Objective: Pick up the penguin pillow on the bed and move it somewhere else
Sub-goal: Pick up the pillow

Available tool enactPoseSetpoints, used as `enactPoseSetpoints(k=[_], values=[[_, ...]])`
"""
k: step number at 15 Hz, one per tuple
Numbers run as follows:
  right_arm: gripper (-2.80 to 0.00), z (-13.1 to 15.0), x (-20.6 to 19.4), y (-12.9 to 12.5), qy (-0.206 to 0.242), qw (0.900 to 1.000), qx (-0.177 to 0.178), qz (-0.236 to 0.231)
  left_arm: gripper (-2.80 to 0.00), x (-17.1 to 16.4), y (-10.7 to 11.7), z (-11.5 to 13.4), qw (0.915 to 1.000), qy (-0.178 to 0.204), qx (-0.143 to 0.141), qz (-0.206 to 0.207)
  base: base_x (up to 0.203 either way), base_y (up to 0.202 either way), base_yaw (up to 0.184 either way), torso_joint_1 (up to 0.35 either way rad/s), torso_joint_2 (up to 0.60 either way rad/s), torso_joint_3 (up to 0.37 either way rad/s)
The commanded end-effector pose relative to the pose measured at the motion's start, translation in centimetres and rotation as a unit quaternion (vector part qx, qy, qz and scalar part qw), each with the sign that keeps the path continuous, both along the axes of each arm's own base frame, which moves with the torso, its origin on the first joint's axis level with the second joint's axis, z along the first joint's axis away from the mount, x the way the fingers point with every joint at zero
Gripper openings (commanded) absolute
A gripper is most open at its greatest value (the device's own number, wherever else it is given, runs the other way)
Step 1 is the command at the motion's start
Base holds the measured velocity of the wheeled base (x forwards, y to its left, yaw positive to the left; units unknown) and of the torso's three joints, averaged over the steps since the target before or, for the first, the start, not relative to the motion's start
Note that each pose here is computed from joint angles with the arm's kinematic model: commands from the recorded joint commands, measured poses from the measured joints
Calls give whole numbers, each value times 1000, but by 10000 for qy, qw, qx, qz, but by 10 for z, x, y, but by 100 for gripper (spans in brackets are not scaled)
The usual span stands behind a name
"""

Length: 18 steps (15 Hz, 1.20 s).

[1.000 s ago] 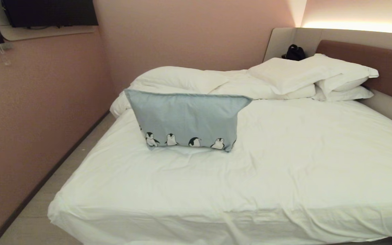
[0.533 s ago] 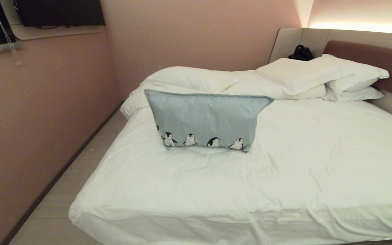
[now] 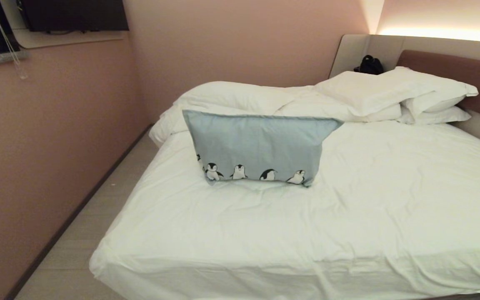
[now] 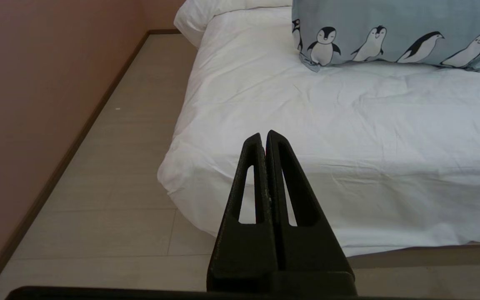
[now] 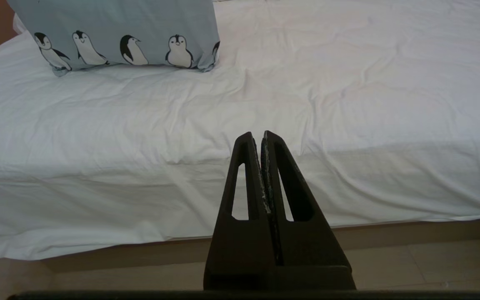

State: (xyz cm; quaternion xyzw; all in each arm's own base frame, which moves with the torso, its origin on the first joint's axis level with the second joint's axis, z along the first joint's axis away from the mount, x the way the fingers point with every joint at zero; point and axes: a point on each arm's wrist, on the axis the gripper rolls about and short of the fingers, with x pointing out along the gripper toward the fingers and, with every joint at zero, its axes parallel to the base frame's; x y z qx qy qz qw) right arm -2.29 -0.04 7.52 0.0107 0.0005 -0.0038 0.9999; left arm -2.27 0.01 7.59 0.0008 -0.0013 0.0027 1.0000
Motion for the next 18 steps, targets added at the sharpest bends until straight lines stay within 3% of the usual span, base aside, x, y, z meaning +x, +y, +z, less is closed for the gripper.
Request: enactPoseSetpoints(k=[1, 4, 12, 18], values=[[-280, 0, 0, 0, 10, 10000, 0, 0, -280, 0, 0, 0, 10000, -3, -9, 3, 0, 0, 0, 0, 0, 0], [-280, 0, 0, 0, 10, 10000, 0, 0, -280, 0, 0, 0, 10000, -10, -9, 3, 74, 0, 1, -2, 0, 2], [-280, 0, 0, 0, 10, 10000, -8, 0, -280, 0, 0, 0, 10000, -10, -16, 3, 185, 0, 0, 6, 1, 1], [-280, 0, 0, 0, 10, 10000, -8, 0, -280, 0, 0, 0, 10000, -6, -16, 3, 0, 0, 0, 0, 0, 0]])
